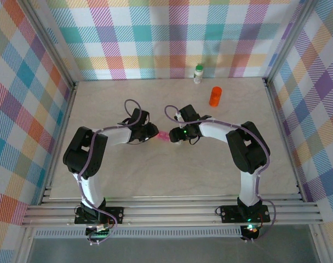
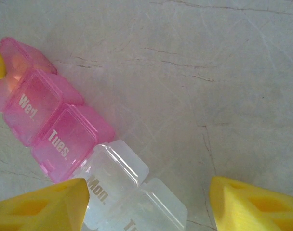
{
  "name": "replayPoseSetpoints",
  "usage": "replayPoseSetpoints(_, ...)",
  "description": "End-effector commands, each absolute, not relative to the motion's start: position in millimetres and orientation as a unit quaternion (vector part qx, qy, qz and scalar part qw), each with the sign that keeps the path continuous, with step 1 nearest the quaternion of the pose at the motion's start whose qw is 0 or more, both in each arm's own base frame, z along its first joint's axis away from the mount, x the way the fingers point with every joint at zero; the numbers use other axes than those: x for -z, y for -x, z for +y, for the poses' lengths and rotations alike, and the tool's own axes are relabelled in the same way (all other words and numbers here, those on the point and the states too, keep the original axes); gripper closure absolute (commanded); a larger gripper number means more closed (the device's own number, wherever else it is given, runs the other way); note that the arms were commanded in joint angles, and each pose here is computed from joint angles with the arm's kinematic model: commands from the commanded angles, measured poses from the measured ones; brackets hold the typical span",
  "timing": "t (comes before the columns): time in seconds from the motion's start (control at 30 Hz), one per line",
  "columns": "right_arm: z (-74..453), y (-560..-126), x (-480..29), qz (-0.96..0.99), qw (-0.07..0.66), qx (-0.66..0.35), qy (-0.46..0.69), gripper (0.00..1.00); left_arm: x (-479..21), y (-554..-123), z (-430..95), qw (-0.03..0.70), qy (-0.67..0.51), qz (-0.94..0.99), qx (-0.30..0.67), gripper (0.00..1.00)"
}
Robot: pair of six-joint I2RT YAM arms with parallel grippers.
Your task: Sort the pills into containers
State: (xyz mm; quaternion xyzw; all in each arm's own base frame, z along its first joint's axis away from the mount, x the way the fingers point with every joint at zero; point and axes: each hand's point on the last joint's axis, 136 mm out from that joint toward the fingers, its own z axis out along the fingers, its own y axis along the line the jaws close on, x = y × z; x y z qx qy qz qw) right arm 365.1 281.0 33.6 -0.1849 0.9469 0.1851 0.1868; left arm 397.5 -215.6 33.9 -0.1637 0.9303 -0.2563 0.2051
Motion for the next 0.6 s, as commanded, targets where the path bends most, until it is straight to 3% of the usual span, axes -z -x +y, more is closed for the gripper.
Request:
replayPoseSetpoints(0.0, 273, -351, -7, 0.958, 0.142, -0.161, 0.193, 0.33, 28, -340, -179, 0.115, 0.173, 0.967, 0.149, 0.74)
replayPoseSetpoints(0.23, 280, -360, -17, 0.956, 0.140, -0.186, 0.178, 0.33, 41, -326, -176, 0.097, 0.166, 0.971, 0.139, 0.75)
replayPoseSetpoints(0.57, 312, -385, -75, 0.932, 0.169, -0.240, 0.211, 0.32, 42, -323, -177, 0.097, 0.173, 0.970, 0.144, 0.77)
